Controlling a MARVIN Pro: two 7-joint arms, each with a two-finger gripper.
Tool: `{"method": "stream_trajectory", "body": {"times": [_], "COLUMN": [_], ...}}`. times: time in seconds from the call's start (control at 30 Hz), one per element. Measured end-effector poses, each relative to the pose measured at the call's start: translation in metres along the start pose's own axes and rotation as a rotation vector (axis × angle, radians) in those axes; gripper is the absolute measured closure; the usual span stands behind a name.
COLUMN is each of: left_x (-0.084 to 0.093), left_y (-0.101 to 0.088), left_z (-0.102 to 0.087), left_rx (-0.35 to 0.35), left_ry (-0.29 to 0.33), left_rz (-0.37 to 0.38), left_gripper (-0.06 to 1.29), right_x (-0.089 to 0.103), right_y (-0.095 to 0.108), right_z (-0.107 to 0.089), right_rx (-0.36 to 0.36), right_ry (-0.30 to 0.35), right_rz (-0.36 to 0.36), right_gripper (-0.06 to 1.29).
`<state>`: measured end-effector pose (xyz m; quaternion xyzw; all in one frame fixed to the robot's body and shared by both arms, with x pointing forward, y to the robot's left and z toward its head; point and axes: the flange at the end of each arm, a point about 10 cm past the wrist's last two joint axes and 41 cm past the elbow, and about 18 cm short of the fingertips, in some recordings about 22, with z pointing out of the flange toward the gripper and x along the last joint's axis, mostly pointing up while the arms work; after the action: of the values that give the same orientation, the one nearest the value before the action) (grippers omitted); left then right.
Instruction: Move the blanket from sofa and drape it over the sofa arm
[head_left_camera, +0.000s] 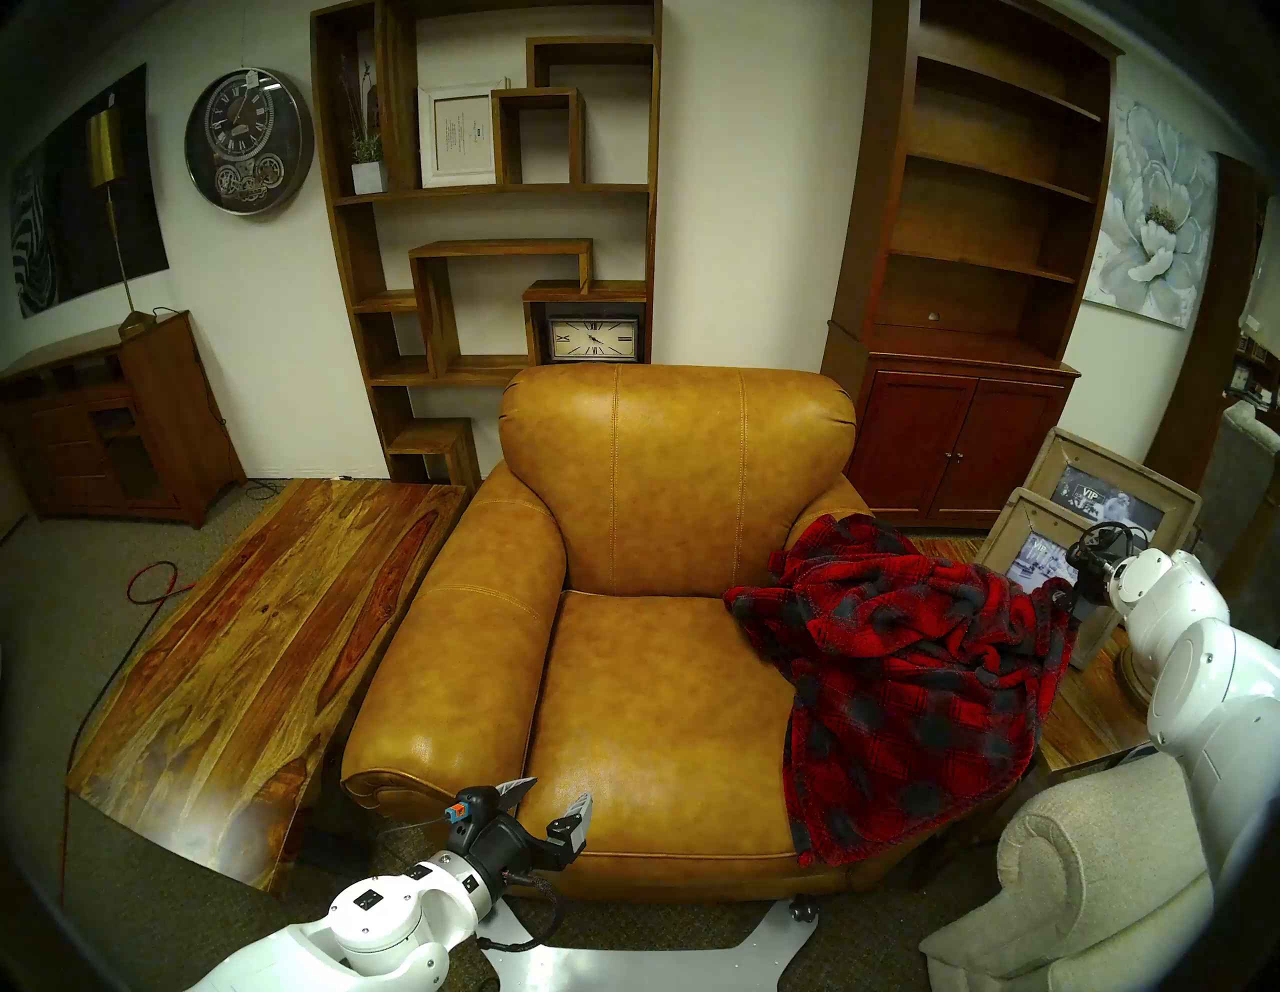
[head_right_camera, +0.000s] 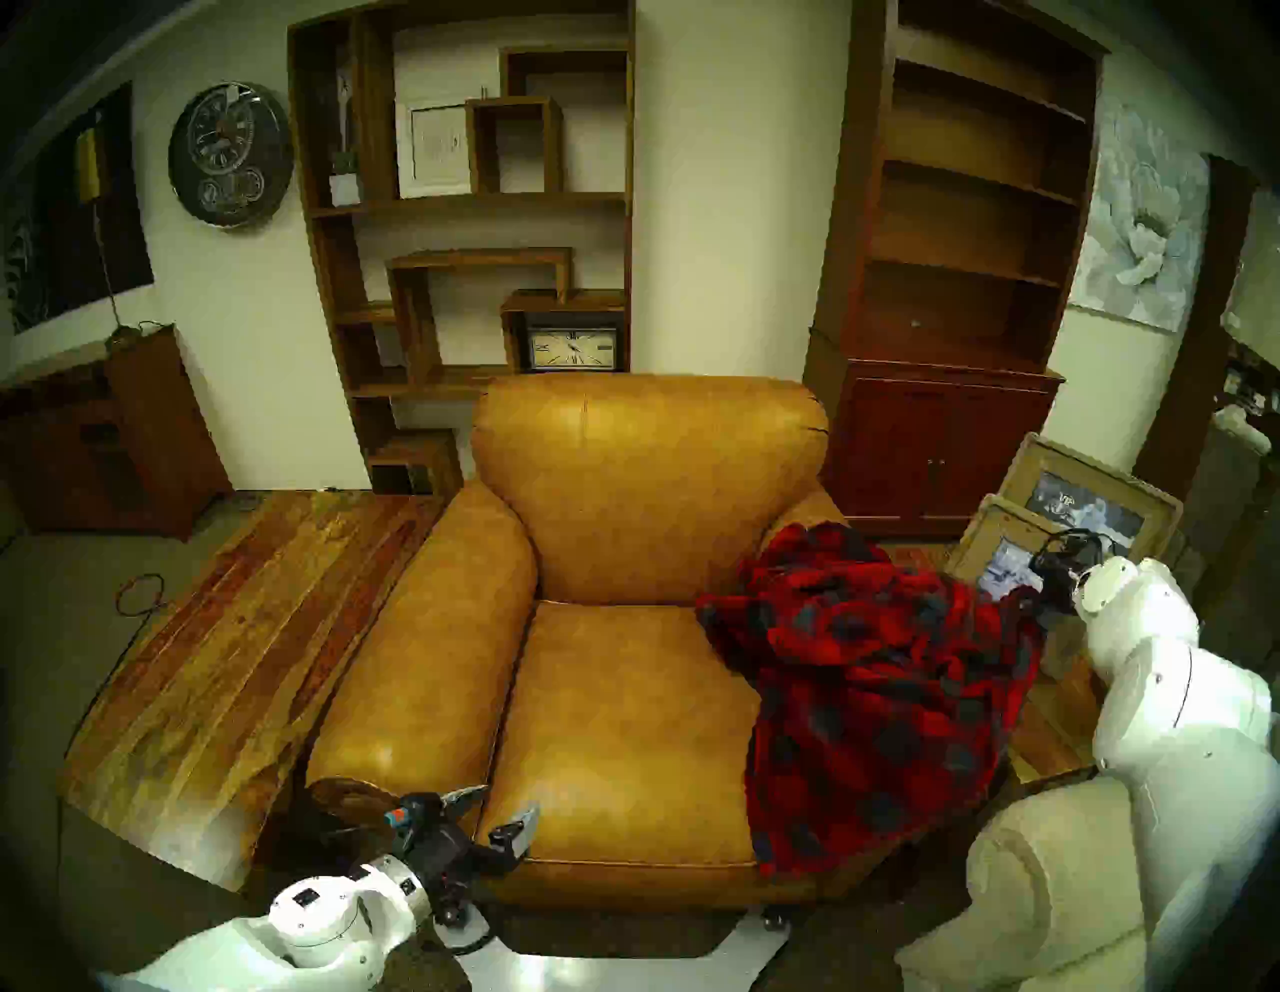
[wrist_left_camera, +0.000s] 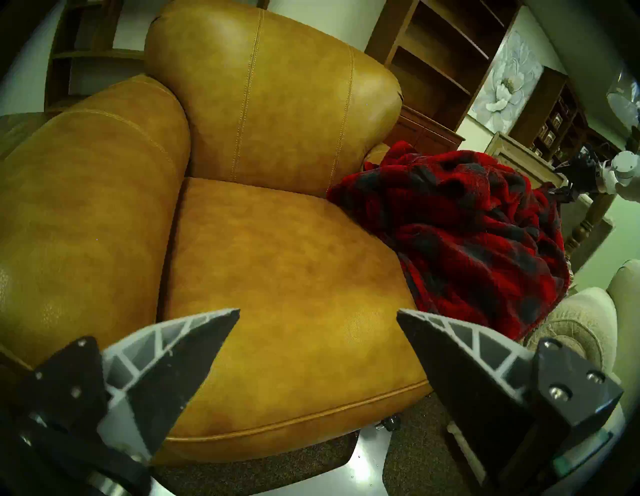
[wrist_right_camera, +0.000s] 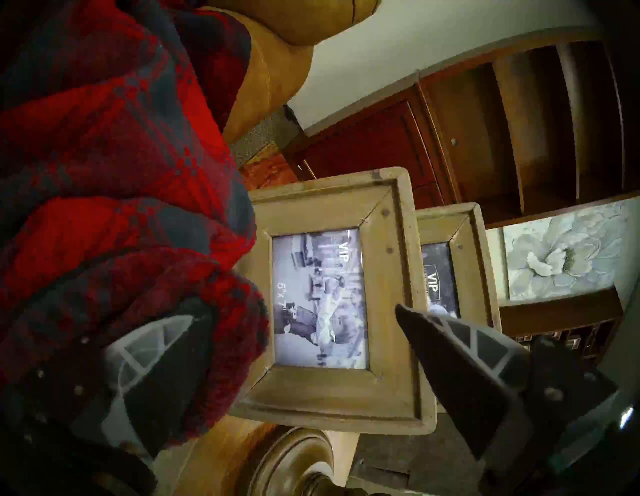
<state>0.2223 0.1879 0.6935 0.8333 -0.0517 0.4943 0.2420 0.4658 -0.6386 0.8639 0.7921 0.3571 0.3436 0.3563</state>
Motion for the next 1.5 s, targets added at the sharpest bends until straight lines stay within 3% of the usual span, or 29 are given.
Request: {"method": "stream_trajectory", "body": {"times": [0.17, 0.2, 0.3, 0.33, 0.47, 0.63, 0.73, 0.8, 0.83, 0.87, 1.0, 1.3, 1.5], "left_x": [0.000, 0.000, 0.001, 0.001, 0.001, 0.001, 0.001, 0.001, 0.001, 0.001, 0.001, 0.002, 0.003], "left_y": [0.000, 0.000, 0.000, 0.000, 0.000, 0.000, 0.000, 0.000, 0.000, 0.000, 0.000, 0.000, 0.000], "left_z": [-0.001, -0.001, -0.002, -0.002, -0.004, -0.005, -0.006, -0.006, -0.006, -0.007, -0.007, -0.006, -0.006], "left_rx": [0.000, 0.001, 0.002, 0.003, 0.011, 0.022, 0.027, 0.031, 0.032, 0.032, 0.033, 0.029, 0.026], "left_ry": [0.000, 0.000, 0.001, 0.000, -0.001, -0.001, -0.002, -0.002, -0.003, -0.003, -0.003, -0.002, 0.000], "left_rz": [0.000, 0.000, 0.001, 0.001, 0.002, 0.004, 0.006, 0.008, 0.008, 0.009, 0.010, 0.014, 0.016], "left_gripper": [-0.04, -0.04, -0.04, -0.04, -0.04, -0.04, -0.04, -0.04, -0.04, -0.04, -0.04, -0.04, -0.04], "right_x": [0.001, 0.001, 0.002, 0.002, 0.004, 0.003, 0.002, 0.004, 0.005, 0.006, 0.018, 0.048, 0.043], "right_y": [0.000, 0.000, -0.003, -0.004, -0.007, -0.011, -0.014, -0.014, -0.014, -0.014, -0.018, -0.053, -0.053], "right_z": [-0.001, -0.001, -0.001, -0.002, -0.003, -0.007, -0.008, -0.010, -0.010, -0.011, -0.012, -0.012, -0.018], "right_rx": [0.003, 0.004, 0.010, 0.010, 0.023, 0.054, 0.065, 0.075, 0.081, 0.089, 0.158, 0.384, 0.420], "right_ry": [0.031, 0.042, 0.077, 0.091, 0.154, 0.212, 0.244, 0.274, 0.288, 0.303, 0.373, 0.519, 0.541], "right_rz": [-0.007, -0.009, -0.015, -0.018, -0.034, -0.061, -0.080, -0.094, -0.099, -0.104, -0.145, -0.307, -0.375], "right_gripper": [-0.02, 0.05, 0.70, 1.19, 1.25, 1.20, 0.96, 0.21, 0.05, 0.00, 0.00, 0.00, 0.00]}}
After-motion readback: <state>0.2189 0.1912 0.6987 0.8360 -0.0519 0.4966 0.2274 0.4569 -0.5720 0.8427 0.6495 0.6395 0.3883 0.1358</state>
